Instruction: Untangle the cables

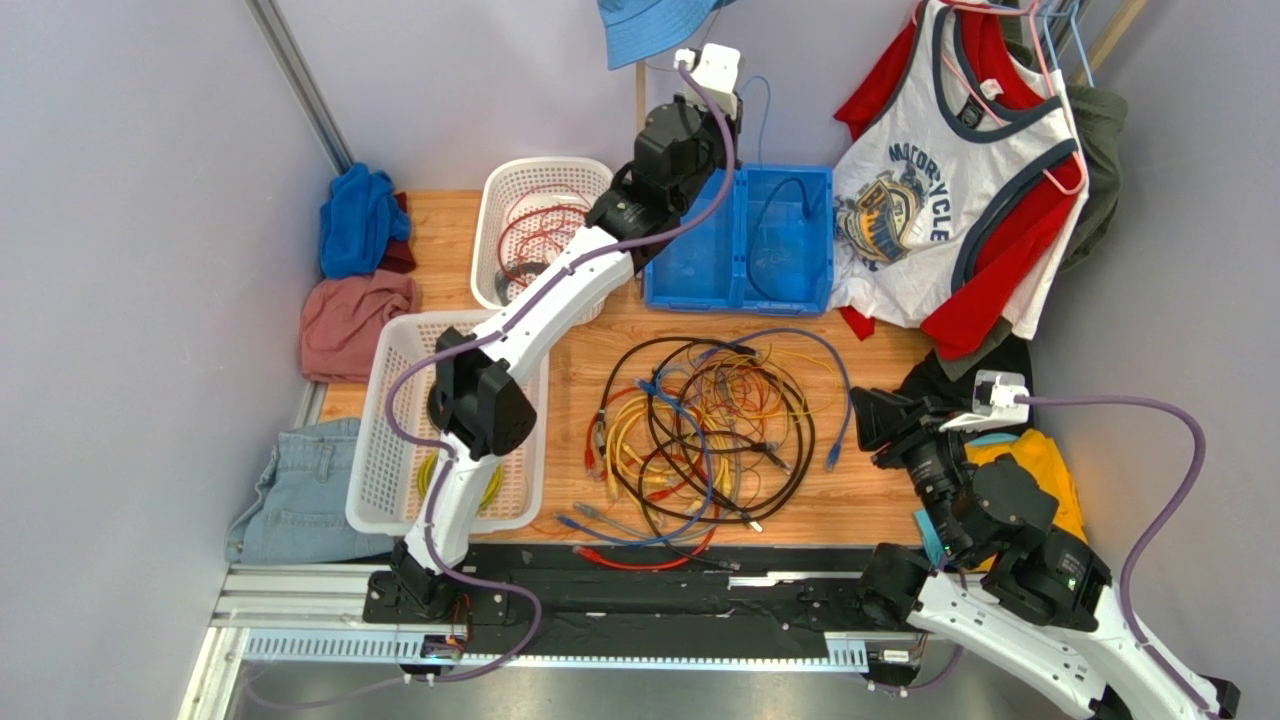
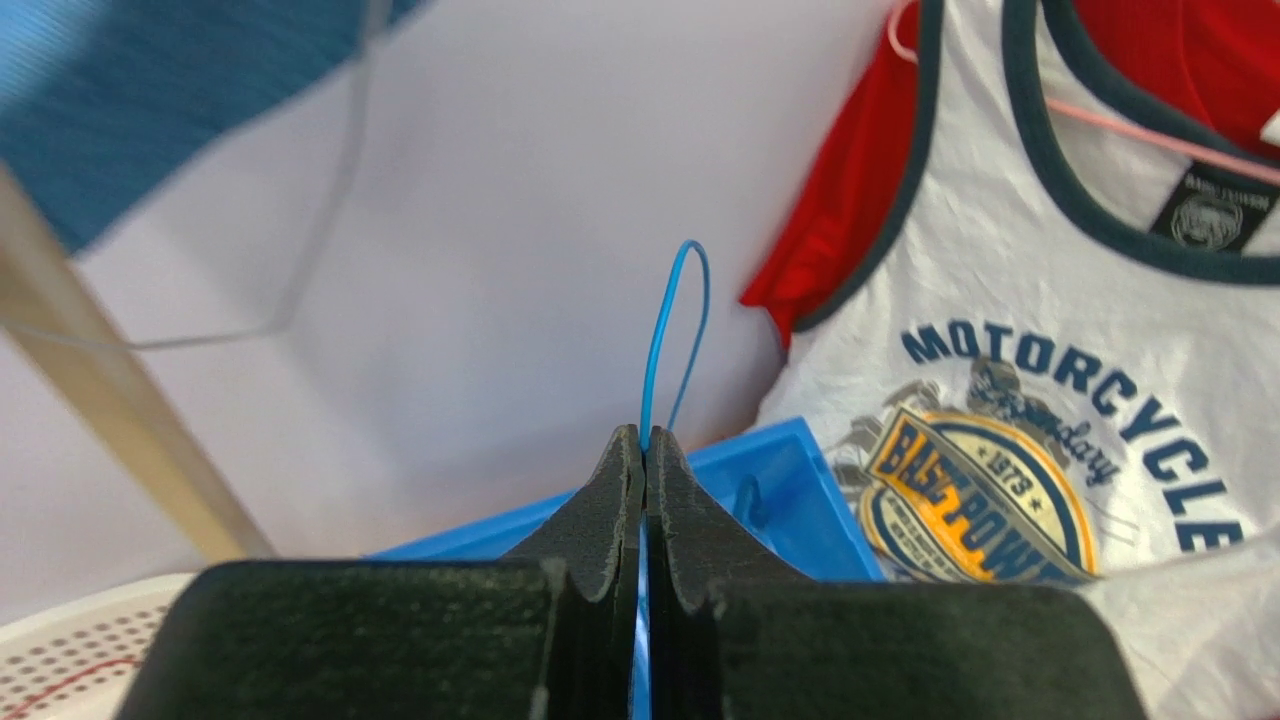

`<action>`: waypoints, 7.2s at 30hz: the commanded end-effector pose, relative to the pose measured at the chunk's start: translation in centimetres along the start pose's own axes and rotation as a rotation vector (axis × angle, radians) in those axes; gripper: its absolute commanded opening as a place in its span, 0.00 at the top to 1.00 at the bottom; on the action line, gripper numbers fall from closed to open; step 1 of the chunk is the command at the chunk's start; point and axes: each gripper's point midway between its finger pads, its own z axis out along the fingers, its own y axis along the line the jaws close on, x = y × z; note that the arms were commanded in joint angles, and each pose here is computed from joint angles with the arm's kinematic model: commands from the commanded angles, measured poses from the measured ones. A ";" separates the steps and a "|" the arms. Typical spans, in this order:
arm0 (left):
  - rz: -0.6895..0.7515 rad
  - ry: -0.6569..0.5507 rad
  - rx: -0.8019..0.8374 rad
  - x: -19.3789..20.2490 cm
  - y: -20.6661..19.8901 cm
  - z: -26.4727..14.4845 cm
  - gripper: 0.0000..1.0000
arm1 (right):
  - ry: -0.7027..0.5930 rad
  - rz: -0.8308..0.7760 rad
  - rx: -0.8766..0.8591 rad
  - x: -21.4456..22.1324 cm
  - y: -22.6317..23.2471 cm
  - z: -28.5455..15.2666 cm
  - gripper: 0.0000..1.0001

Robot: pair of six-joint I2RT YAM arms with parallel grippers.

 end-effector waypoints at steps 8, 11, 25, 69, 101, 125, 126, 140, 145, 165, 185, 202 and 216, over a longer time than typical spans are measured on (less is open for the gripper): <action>0.067 -0.156 -0.132 -8.8 3.6 -2.5 1.00 | -0.059 0.038 -0.010 -1.5 -0.2 -0.5 0.65; 0.103 -0.151 -0.186 -8.8 4.7 -2.6 1.00 | -0.063 0.039 -0.012 -1.7 -0.2 -0.6 0.66; 0.235 -0.094 -0.378 -8.4 8.6 -4.2 1.00 | -0.066 0.049 -0.031 -1.6 0.2 -0.6 0.66; 0.188 0.304 -0.320 14.3 8.2 -0.6 0.90 | -0.045 0.040 -0.013 -0.7 -0.1 -0.2 0.66; -0.101 0.522 0.002 16.7 -9.5 -22.5 0.03 | 0.094 0.084 -0.085 3.5 2.1 0.7 0.52; -0.428 0.664 -0.138 22.7 -3.5 -41.9 0.02 | 0.385 -0.097 0.061 13.9 3.1 5.8 0.15; -0.438 0.665 -0.140 23.0 -3.0 -42.5 0.02 | 0.416 -0.141 0.090 15.2 3.0 7.1 0.14; -0.515 0.618 -0.081 21.1 -2.3 -43.8 0.03 | 0.575 -0.231 0.258 20.4 -0.6 16.3 0.27; -0.510 0.531 -0.059 17.9 -1.7 -43.1 0.03 | 0.641 -0.253 0.273 22.4 -1.2 17.1 0.29; -0.431 0.462 -0.086 14.2 0.3 -42.9 0.04 | 0.611 -0.173 0.190 18.7 1.9 16.5 1.00; -0.420 0.134 -0.094 3.5 5.2 -42.9 0.04 | 0.398 -0.049 -0.330 1.3 16.4 5.4 1.00; -0.304 0.279 0.071 9.6 -2.2 -39.6 0.04 | 0.527 -0.018 -0.360 9.1 13.7 3.8 1.00; -0.350 0.230 0.156 9.3 -4.4 -38.8 0.03 | 0.507 0.008 -0.493 5.7 15.3 1.0 1.00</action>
